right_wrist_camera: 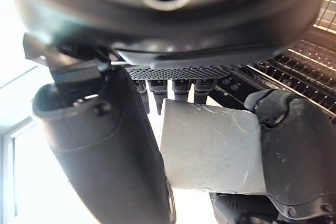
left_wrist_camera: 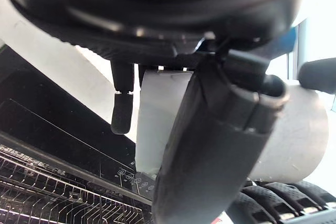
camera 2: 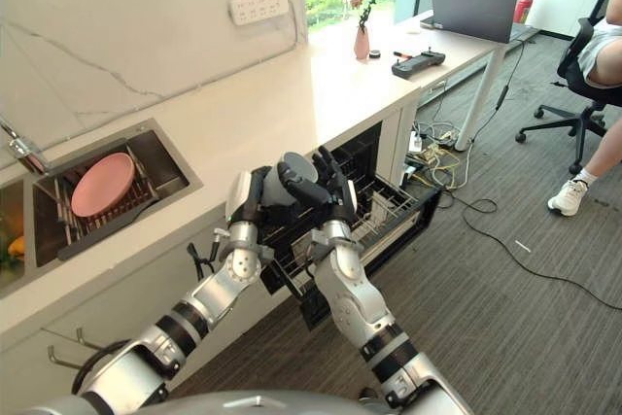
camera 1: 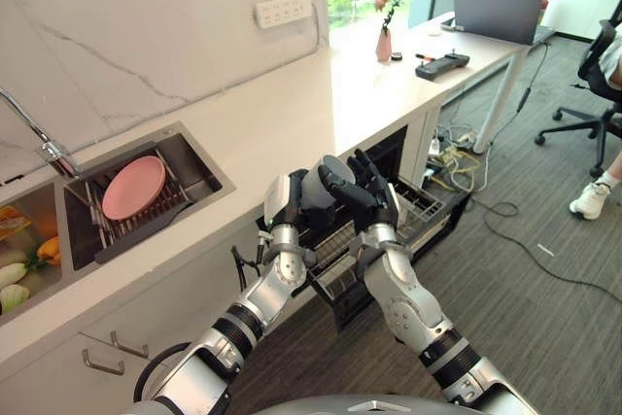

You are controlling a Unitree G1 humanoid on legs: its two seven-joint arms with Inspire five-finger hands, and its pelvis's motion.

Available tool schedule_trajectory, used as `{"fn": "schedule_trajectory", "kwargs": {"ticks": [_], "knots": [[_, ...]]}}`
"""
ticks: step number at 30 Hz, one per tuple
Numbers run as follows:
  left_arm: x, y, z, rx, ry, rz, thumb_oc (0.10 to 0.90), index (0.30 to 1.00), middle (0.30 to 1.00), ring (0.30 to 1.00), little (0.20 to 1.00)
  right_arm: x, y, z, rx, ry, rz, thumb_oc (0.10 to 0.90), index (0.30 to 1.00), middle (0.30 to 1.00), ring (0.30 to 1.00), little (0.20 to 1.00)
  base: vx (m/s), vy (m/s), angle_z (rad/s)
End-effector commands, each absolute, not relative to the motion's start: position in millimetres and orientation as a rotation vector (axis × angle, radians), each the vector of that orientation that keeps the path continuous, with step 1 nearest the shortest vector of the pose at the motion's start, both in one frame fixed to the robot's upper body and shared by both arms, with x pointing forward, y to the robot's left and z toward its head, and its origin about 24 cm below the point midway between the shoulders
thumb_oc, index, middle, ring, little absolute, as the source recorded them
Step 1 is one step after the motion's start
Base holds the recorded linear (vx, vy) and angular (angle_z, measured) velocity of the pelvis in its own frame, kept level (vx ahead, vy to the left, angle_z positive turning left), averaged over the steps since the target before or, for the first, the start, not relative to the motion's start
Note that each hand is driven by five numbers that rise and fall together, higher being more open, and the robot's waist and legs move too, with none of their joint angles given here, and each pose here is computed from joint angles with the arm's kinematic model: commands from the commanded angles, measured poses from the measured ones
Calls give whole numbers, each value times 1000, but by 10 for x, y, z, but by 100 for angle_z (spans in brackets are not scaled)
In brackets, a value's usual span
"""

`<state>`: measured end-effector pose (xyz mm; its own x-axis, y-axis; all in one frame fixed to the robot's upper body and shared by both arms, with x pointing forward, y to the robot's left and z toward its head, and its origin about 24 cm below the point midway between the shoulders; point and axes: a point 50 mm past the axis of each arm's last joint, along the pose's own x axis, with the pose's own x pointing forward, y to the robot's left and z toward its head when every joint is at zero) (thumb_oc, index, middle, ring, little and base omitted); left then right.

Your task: Place the dishes in the dishwasher.

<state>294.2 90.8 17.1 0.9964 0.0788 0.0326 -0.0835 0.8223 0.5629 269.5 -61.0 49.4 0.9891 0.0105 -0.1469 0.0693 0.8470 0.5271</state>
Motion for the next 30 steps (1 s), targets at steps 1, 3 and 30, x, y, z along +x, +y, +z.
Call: {"fn": "schedule_trajectory", "kwargs": {"ticks": [1, 3, 30], "knots": [[3303, 666, 823, 658, -345, 122, 400, 300, 300, 300, 300, 2870, -332, 974, 729, -17, 29, 800, 900, 900, 900, 900, 1, 10, 7], [3299, 663, 814, 657, -346, 129, 400, 300, 300, 300, 300, 2878, -315, 931, 694, -6, 14, 800, 900, 900, 900, 900, 3, 9, 11], [3235, 508, 805, 588, -324, 16, 400, 300, 300, 300, 300, 2957, -143, 754, 930, 163, 20, 400, 300, 300, 300, 300, -1, 1, 1]]}}
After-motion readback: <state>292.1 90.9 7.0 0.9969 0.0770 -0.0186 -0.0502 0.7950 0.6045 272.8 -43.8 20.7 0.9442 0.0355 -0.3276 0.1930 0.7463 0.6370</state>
